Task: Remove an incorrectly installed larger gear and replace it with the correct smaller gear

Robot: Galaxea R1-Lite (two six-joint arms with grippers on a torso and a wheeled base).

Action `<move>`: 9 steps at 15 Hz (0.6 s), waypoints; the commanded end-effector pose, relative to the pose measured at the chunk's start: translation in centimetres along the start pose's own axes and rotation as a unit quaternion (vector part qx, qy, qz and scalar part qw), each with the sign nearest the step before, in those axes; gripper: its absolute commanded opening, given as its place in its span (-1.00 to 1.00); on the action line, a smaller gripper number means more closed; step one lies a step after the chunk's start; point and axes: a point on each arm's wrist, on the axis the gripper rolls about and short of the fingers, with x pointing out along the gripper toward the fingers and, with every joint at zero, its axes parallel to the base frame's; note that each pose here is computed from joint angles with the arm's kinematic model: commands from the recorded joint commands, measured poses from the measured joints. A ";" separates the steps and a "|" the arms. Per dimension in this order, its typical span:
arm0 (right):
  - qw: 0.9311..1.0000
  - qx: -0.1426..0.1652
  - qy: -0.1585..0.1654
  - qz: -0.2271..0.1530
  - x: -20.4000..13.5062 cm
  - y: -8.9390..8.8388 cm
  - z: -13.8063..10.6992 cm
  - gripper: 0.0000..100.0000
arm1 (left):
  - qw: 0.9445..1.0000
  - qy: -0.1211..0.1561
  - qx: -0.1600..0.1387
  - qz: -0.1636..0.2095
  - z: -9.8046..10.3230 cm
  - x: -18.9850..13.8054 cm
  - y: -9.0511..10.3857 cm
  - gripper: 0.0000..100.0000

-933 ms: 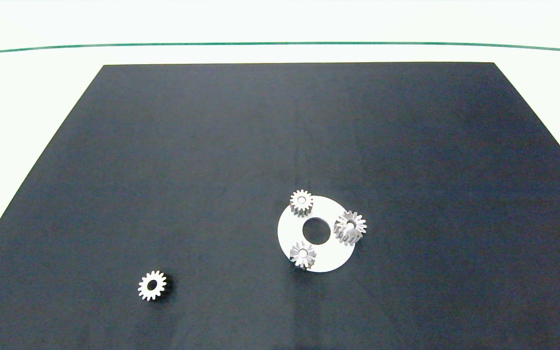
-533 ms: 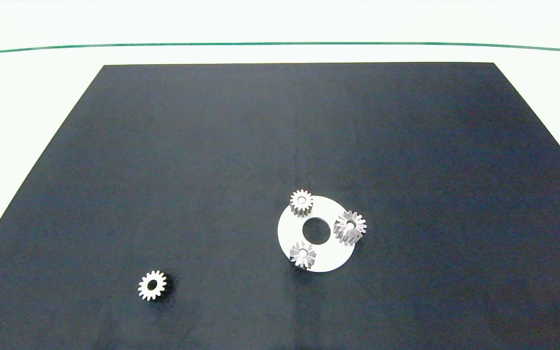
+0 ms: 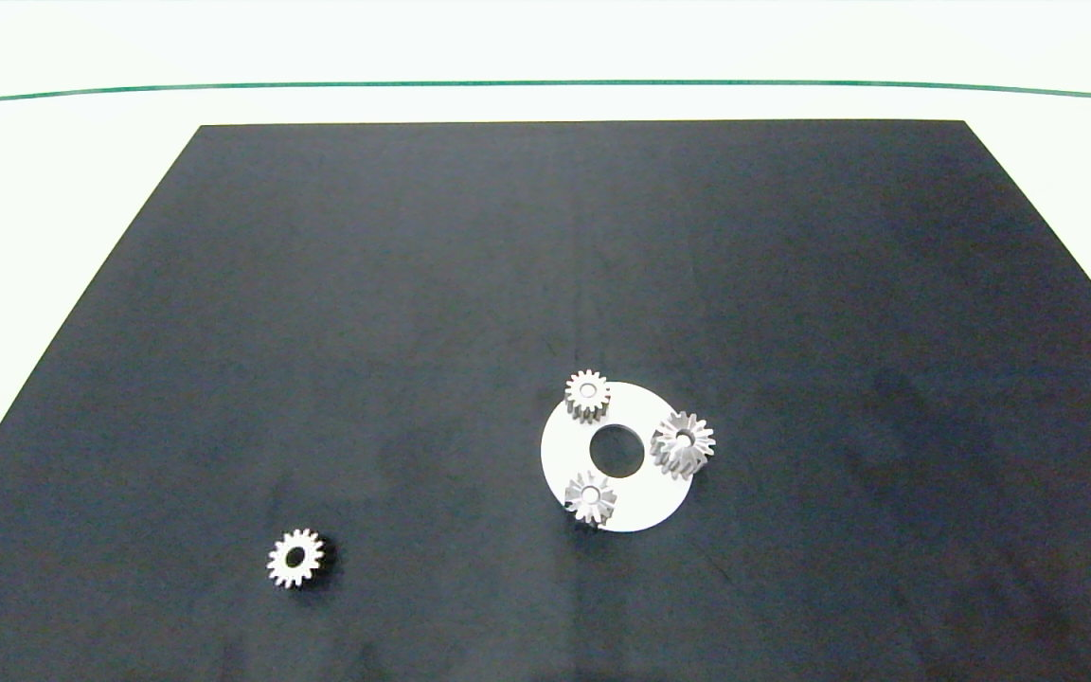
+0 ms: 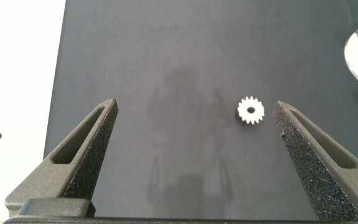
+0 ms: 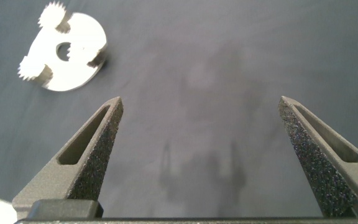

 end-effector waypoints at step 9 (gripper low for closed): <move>0.969 -0.057 0.191 0.144 11.9 3.4 2.9 1.00 | 0.999 0.047 0.000 0.002 4.2 4.3 0.3 1.00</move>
